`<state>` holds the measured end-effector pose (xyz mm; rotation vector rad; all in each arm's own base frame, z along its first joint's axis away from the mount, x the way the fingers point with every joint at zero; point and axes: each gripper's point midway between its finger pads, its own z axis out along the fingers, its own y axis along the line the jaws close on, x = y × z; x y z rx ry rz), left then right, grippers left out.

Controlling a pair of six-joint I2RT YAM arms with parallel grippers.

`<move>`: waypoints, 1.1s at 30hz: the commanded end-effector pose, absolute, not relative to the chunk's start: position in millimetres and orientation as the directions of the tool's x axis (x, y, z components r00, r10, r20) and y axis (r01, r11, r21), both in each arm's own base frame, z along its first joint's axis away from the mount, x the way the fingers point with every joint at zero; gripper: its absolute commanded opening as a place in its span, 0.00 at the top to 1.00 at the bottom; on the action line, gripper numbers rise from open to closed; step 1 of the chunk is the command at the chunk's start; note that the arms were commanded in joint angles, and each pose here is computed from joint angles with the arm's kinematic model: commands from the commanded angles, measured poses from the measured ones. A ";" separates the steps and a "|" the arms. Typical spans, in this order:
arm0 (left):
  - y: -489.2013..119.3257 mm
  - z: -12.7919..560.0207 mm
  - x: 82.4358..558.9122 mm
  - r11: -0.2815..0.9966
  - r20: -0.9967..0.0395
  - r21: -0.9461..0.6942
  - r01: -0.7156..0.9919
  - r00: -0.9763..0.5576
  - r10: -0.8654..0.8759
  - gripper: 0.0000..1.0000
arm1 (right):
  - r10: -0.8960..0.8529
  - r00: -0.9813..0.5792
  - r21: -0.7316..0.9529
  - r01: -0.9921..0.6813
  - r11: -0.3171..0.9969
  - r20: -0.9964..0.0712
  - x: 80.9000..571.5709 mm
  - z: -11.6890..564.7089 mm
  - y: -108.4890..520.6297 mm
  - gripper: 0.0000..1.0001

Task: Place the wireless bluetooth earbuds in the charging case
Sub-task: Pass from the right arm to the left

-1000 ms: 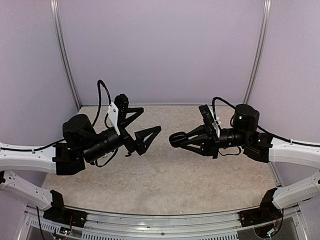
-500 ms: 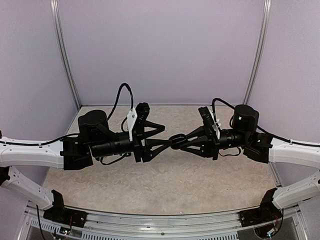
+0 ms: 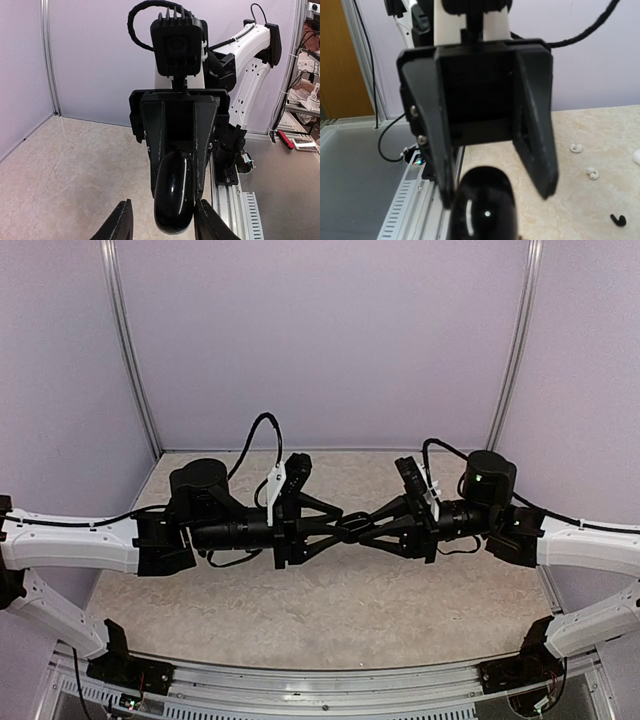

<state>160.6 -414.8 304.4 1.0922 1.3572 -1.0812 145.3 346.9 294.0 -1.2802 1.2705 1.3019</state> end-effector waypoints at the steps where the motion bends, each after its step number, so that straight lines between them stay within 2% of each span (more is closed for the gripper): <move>1: -420.2 318.7 158.1 0.135 -0.999 -0.044 0.990 -0.046 0.016 0.60 | -0.064 -0.064 0.071 -0.991 -0.111 -0.996 139.5 296.8 350.8 0.90; 8: -421.0 321.7 154.6 0.106 -0.999 -0.044 0.993 -0.044 0.005 0.76 | -0.068 -0.067 0.075 -0.990 -0.118 -0.995 137.6 295.0 352.2 0.88; 11: -420.8 323.2 152.9 0.098 -0.999 -0.041 0.994 -0.041 -0.001 0.81 | -0.070 -0.071 0.079 -0.990 -0.121 -0.995 137.6 293.8 352.5 0.79; 14: -420.6 323.3 153.4 0.100 -0.999 -0.040 0.994 -0.040 -0.002 0.84 | -0.072 -0.074 0.083 -0.989 -0.126 -0.995 137.2 293.3 352.8 0.75; 20: -420.3 323.4 153.9 0.102 -0.999 -0.043 0.994 -0.043 -0.007 0.87 | -0.077 -0.082 0.092 -0.987 -0.134 -0.994 136.5 290.9 354.4 0.66; 33: -420.8 323.4 154.6 0.105 -0.999 -0.038 0.994 -0.037 -0.005 0.88 | -0.070 -0.089 0.098 -0.984 -0.146 -0.994 136.1 294.1 356.4 0.65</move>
